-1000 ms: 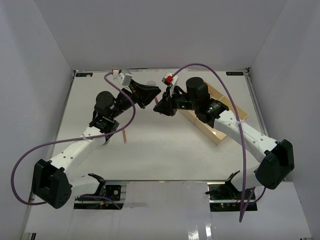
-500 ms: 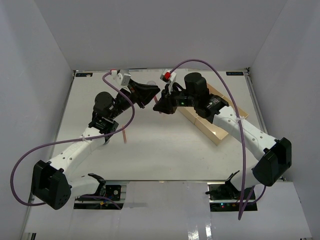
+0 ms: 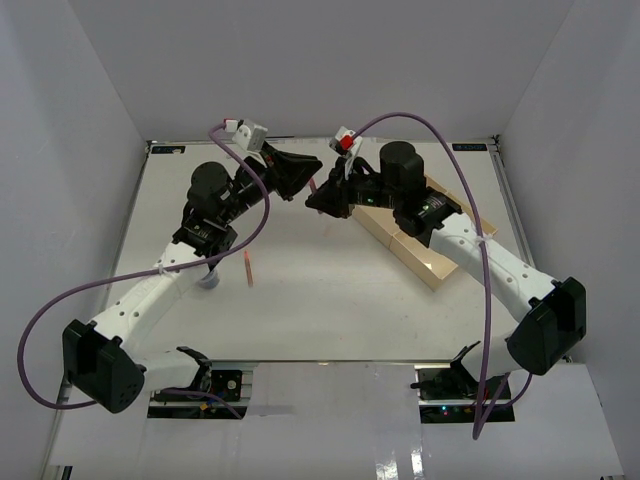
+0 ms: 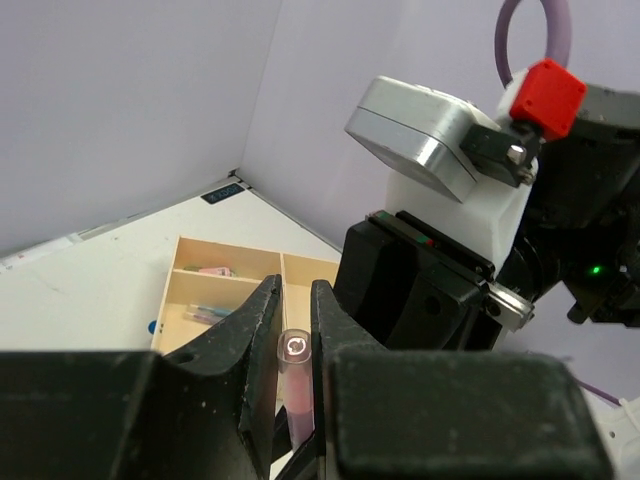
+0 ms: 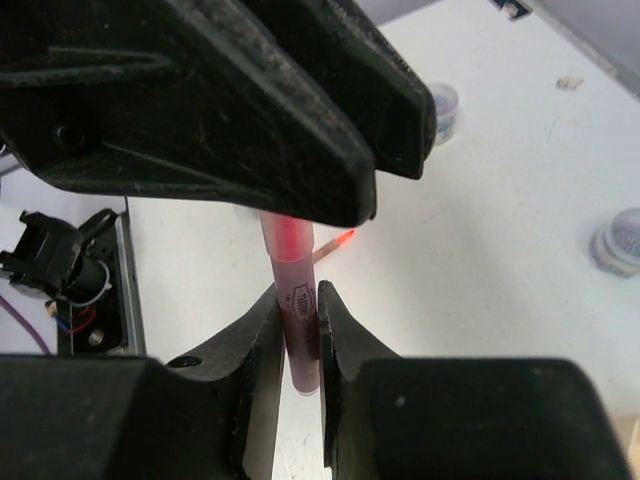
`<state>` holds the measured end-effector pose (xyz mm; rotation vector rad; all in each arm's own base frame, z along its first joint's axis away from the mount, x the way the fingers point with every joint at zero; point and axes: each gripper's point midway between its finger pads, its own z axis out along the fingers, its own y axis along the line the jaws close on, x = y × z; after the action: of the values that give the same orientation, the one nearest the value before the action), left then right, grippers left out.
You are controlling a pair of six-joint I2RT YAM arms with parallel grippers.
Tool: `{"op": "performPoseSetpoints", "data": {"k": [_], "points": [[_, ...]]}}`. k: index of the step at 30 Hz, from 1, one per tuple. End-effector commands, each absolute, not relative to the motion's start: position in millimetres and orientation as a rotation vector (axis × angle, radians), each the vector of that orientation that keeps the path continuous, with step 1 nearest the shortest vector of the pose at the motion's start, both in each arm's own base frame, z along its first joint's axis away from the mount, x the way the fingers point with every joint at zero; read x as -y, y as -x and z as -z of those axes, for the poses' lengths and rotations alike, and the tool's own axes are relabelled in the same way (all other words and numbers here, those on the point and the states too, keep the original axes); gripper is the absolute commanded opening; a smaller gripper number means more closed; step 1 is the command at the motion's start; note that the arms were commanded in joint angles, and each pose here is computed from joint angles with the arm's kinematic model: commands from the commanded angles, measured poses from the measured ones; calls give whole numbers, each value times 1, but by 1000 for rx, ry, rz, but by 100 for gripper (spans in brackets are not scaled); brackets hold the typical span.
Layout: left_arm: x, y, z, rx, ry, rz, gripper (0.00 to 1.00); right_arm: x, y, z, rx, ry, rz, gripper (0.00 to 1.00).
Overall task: Sort the stationery into containers
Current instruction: Close the pen cap on the pen.
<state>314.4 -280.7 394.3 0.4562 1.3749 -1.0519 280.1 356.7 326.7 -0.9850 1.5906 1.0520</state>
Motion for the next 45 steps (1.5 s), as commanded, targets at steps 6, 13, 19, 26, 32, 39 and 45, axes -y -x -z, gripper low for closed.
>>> {"op": "performPoseSetpoints", "data": {"k": [6,13,19,26,32,39,45], "points": [[308,-274,-282,-1809,-645,1151,1,-318,-284,-478,-1027,738,-971,8],[306,-278,-277,-1801,-627,1123,7,-320,-283,-432,-1133,739,-1008,8],[307,-278,-280,-1753,-638,1127,7,-321,-278,-390,-1230,751,-1053,8],[307,-275,-278,-1738,-628,1147,10,-321,-268,-366,-1281,765,-1096,8],[308,-277,-276,-1744,-586,1163,10,-320,-260,-349,-1320,781,-1133,8],[309,-283,-277,-1738,-539,1174,15,-316,-256,-328,-1374,777,-1132,8],[312,-288,-281,-1732,-528,1178,18,-314,-255,-312,-1412,776,-1129,8]]}}
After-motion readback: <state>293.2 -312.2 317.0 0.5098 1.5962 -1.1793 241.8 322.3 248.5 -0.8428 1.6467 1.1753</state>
